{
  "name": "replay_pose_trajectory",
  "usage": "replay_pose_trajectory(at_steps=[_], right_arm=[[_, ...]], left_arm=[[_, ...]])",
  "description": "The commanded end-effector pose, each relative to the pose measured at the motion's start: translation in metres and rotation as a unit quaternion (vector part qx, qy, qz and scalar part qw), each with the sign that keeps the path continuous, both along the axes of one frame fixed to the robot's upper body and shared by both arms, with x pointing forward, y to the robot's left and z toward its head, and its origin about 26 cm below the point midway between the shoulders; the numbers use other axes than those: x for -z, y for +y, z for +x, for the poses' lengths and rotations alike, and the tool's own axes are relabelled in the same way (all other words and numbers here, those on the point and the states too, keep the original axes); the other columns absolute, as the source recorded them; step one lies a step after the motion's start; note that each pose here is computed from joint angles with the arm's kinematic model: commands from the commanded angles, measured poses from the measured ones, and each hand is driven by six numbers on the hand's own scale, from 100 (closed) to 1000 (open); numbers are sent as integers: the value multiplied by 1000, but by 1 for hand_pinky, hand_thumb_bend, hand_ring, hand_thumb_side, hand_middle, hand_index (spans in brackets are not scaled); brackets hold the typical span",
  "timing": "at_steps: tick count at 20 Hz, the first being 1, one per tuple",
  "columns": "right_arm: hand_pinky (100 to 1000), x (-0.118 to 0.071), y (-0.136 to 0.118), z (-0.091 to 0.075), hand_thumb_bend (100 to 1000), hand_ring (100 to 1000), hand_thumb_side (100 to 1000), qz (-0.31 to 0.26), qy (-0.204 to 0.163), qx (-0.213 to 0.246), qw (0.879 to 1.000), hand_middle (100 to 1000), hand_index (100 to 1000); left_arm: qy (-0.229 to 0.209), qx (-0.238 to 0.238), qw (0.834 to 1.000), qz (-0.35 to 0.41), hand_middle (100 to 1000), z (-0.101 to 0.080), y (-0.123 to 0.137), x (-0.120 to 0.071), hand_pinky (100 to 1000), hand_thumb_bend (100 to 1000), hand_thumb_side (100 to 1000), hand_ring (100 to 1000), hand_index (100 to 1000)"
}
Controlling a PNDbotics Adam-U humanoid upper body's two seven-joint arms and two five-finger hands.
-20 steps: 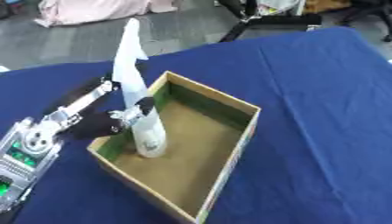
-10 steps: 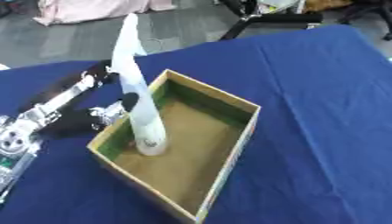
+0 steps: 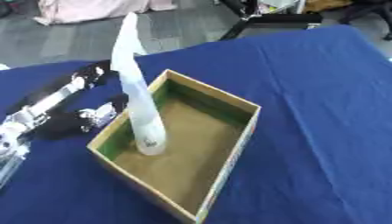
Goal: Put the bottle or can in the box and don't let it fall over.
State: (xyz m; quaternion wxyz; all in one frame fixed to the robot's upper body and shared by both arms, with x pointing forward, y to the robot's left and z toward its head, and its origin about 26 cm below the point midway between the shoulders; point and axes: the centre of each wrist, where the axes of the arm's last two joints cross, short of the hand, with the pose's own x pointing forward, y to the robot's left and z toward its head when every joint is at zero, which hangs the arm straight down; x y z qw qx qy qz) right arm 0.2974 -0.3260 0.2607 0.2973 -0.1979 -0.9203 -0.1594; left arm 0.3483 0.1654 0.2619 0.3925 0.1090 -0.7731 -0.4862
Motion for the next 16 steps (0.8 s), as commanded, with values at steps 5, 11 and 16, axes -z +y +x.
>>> replay_pose_trajectory(at_steps=[5, 11, 16], right_arm=[[1000, -12, -3, -6, 100, 957, 476, -18, -20, 9, 1000, 1000, 1000], [1000, -11, -4, -6, 100, 957, 473, -18, -20, 13, 1000, 1000, 1000], [1000, -12, -6, -7, 100, 957, 473, -14, -24, 17, 999, 1000, 1000]], left_arm=[[-19, -19, 1000, -10, 1000, -19, 25, -7, 1000, 204, 722, 1000, 996], [-29, -46, 998, -43, 1000, -38, 45, -5, 1000, 181, 687, 1000, 997], [-53, -95, 987, -122, 1000, -42, 83, 9, 1000, 100, 756, 1000, 1000]])
